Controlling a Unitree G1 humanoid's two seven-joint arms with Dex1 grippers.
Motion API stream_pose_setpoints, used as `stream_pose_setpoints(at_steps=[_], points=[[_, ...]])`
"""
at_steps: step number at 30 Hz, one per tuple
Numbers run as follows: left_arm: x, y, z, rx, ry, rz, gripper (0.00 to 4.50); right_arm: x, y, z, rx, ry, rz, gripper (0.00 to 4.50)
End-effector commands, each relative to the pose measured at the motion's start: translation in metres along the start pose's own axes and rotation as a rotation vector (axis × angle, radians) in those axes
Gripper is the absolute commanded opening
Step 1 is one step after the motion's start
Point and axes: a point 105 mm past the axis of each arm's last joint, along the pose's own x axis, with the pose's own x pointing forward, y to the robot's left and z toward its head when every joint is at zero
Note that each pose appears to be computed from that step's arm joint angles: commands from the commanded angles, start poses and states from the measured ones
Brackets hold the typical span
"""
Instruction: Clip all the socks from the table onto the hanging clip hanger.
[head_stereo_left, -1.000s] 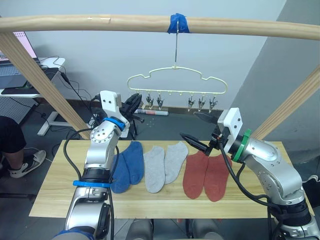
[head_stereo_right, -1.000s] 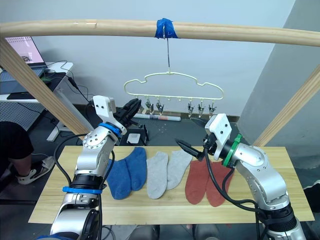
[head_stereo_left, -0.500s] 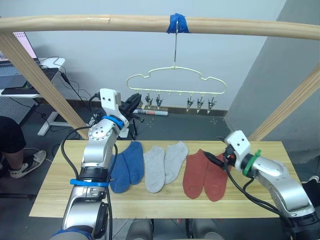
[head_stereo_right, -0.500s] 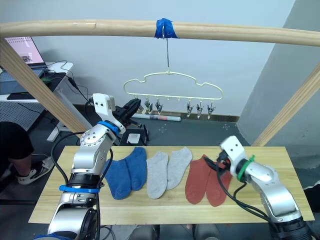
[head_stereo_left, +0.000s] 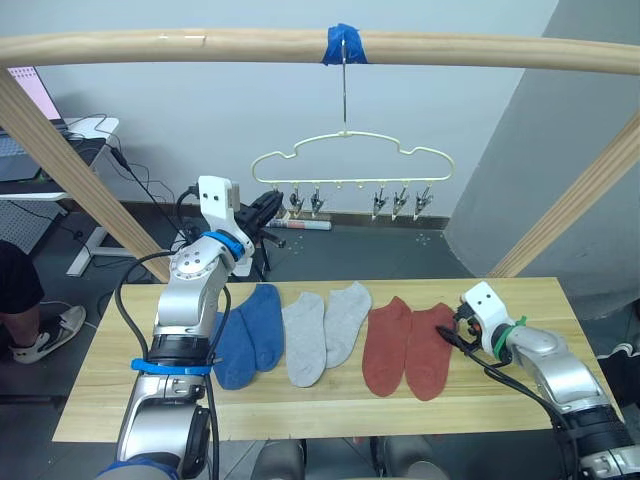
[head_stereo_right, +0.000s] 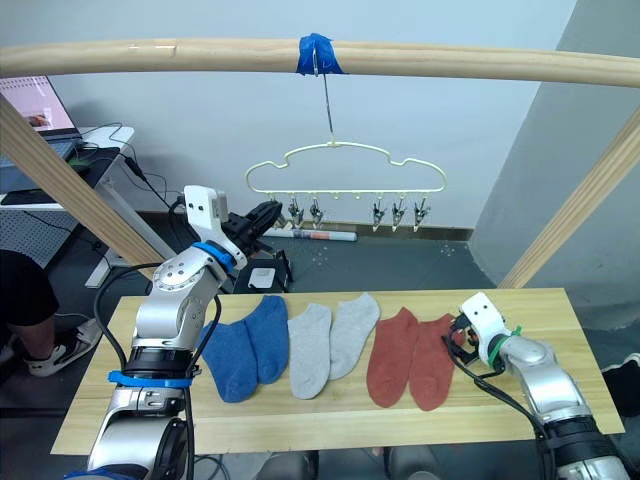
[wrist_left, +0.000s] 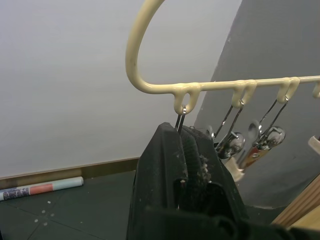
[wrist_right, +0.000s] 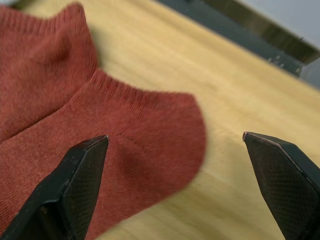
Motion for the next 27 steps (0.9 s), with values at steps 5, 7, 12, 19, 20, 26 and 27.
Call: stream_pose_setpoints(at_steps=[5,7,12,19,20,26,27], points=[[-0.004,0.000,0.014,0.027,-0.041,-0.003,0.00,0.008,0.015,-0.005,0.011,0.020,0.036,4.33],[-0.005,0.002,0.014,0.028,-0.041,0.000,0.00,0.008,0.018,-0.008,0.010,0.025,0.042,3.97],[-0.006,0.005,0.015,0.033,-0.045,0.013,0.00,0.009,0.022,-0.014,-0.005,0.037,0.049,2.22],[-0.006,0.003,0.013,0.025,-0.038,0.010,0.00,0.005,0.019,-0.016,-0.039,0.026,0.041,0.05],[-0.005,0.004,0.012,0.009,-0.029,0.012,0.00,0.001,0.018,-0.010,-0.069,-0.004,0.048,0.05],[-0.006,0.005,0.003,-0.185,0.068,-0.021,0.00,-0.030,0.044,0.040,-0.221,-0.184,0.203,0.05],[-0.006,0.004,0.002,-0.250,0.091,-0.040,0.00,-0.036,0.052,0.050,-0.227,-0.212,0.235,0.05]])
